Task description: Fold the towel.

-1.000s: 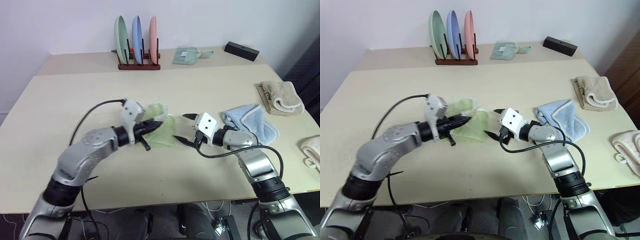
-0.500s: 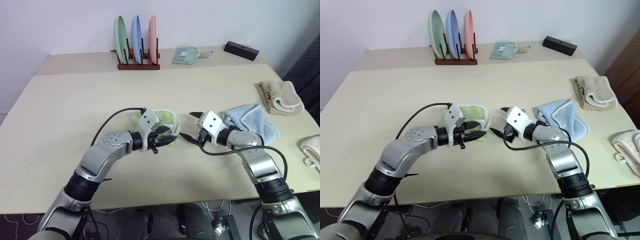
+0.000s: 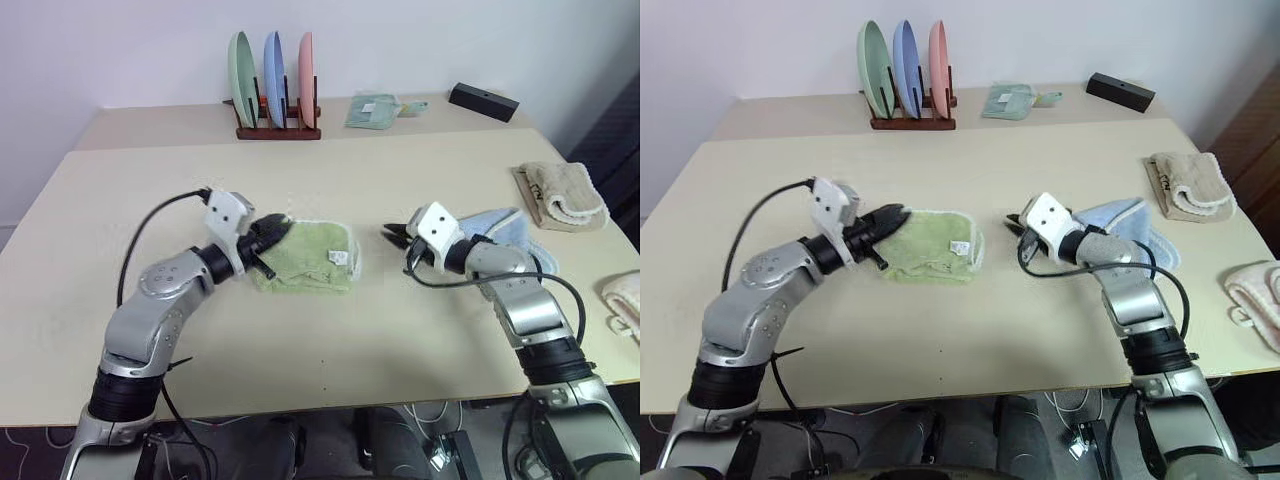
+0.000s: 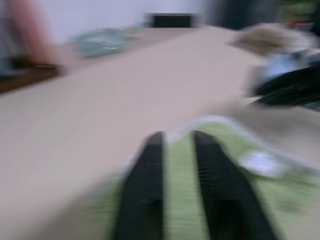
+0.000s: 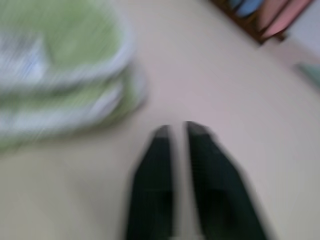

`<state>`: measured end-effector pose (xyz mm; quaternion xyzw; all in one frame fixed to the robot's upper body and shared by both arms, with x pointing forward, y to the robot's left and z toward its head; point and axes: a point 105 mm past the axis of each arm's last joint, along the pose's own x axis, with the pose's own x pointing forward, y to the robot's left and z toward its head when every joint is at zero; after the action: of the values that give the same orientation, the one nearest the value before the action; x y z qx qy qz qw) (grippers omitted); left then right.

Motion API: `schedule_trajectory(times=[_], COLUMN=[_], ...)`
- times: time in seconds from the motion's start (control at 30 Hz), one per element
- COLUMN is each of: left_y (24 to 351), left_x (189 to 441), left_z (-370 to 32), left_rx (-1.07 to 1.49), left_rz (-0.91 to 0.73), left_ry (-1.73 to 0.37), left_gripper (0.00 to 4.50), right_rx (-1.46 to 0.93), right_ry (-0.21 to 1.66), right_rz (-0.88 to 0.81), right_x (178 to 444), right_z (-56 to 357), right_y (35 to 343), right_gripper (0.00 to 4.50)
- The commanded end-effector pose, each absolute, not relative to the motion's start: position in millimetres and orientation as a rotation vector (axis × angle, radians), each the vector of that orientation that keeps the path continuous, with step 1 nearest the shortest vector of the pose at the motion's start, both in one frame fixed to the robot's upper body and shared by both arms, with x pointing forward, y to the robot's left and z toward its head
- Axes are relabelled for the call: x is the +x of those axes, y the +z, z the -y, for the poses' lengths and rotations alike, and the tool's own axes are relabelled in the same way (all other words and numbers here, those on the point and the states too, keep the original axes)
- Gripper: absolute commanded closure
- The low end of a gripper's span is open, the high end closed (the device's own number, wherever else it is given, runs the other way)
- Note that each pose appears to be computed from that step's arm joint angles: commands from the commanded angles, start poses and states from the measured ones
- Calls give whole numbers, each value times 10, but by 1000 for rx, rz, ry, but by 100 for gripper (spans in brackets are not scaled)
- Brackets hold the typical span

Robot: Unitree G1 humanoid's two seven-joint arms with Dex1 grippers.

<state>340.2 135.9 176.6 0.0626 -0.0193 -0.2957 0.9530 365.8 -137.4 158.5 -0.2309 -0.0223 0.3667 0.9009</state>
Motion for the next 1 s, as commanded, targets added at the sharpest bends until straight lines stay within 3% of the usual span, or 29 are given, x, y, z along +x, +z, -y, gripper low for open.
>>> schedule_trajectory(times=[0.03,0.27,0.43,0.63,0.73,0.87,0.97,1.0], left_y=[1864,1662,1261,887,824,971,1216,1279], left_x=[3488,3364,3368,3349,3318,3299,3282,3272], left_z=[-1540,-1386,-1255,-1317,-1349,-1388,-1489,-1529], left_rx=[131,24,62,135,130,71,-19,-49], left_rz=[71,-28,-147,-231,-239,-175,-101,-85], left_ry=[-509,-665,-706,-682,-675,-660,-634,-623], left_gripper=[448,448,448,448,448,448,450,424], right_rx=[-362,-202,-312,-331,-325,-304,-296,-300], right_ry=[802,1006,1022,980,963,985,1024,1033], right_rz=[145,113,-109,-236,-223,-109,-26,-11], right_x=[3614,3463,3494,3482,3494,3487,3423,3400], right_z=[1183,557,433,561,580,551,577,595], right_y=[1909,1912,1218,807,825,1095,1342,1396], right_gripper=[450,450,450,450,450,450,368,318])
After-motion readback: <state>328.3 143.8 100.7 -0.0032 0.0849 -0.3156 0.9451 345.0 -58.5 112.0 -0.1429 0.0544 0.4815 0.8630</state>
